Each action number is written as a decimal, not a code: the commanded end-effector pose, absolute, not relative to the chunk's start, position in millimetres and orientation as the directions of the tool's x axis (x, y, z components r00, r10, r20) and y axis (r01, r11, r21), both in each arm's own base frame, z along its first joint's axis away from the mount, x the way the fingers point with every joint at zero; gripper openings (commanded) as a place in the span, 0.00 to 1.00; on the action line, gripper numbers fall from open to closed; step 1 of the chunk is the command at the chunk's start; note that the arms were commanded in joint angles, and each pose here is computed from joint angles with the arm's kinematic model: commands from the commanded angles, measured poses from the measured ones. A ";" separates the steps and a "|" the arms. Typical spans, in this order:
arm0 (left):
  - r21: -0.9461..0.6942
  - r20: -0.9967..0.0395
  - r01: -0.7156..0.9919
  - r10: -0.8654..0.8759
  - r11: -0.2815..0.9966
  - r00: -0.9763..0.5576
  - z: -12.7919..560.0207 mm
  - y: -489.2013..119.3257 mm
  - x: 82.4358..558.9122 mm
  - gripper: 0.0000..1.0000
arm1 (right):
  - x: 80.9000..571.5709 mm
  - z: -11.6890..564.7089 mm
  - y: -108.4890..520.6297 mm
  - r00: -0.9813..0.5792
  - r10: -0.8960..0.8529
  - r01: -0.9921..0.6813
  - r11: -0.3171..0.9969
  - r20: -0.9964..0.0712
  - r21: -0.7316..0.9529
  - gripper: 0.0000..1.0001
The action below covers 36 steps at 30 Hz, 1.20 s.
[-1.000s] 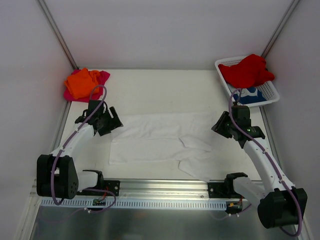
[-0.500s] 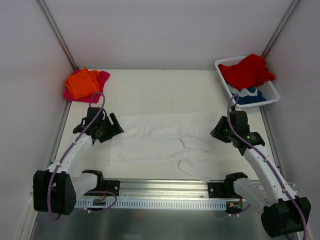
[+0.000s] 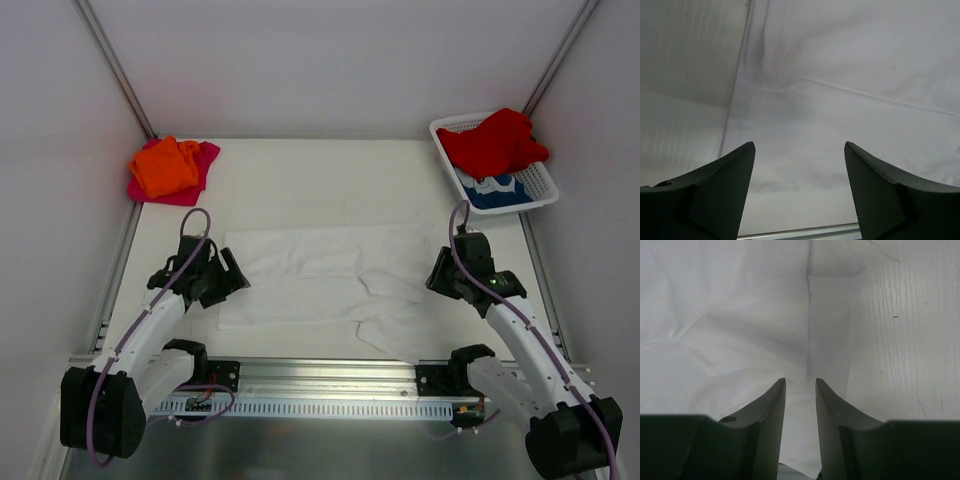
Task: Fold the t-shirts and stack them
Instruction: Fold the flattened tshirt in 1/3 of the way, then grap the side of the flattened tshirt closest away from the robot with both arms
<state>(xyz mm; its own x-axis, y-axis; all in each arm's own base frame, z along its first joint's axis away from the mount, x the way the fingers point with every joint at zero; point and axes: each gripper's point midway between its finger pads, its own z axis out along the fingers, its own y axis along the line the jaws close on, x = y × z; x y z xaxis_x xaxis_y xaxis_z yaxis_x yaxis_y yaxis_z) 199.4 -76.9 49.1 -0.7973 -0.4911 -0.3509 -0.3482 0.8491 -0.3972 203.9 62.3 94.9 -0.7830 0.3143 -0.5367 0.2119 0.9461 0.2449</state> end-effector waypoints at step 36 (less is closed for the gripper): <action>-0.153 -0.304 -0.204 -0.243 0.967 -0.921 -1.8 -117.5 312.1 0.73 | 286.6 11.9 188.6 -0.968 -0.007 -0.089 0.945 -0.250 0.315 0.37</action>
<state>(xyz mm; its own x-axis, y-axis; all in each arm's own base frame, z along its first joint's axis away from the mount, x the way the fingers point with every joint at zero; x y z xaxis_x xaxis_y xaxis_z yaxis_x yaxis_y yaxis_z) 328.0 -119.5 21.3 -0.8872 -0.2761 -0.3697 -0.2161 0.9565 -0.1958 294.0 180.2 20.7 -0.9582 -0.0101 -0.2860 -0.0920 0.9572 0.2744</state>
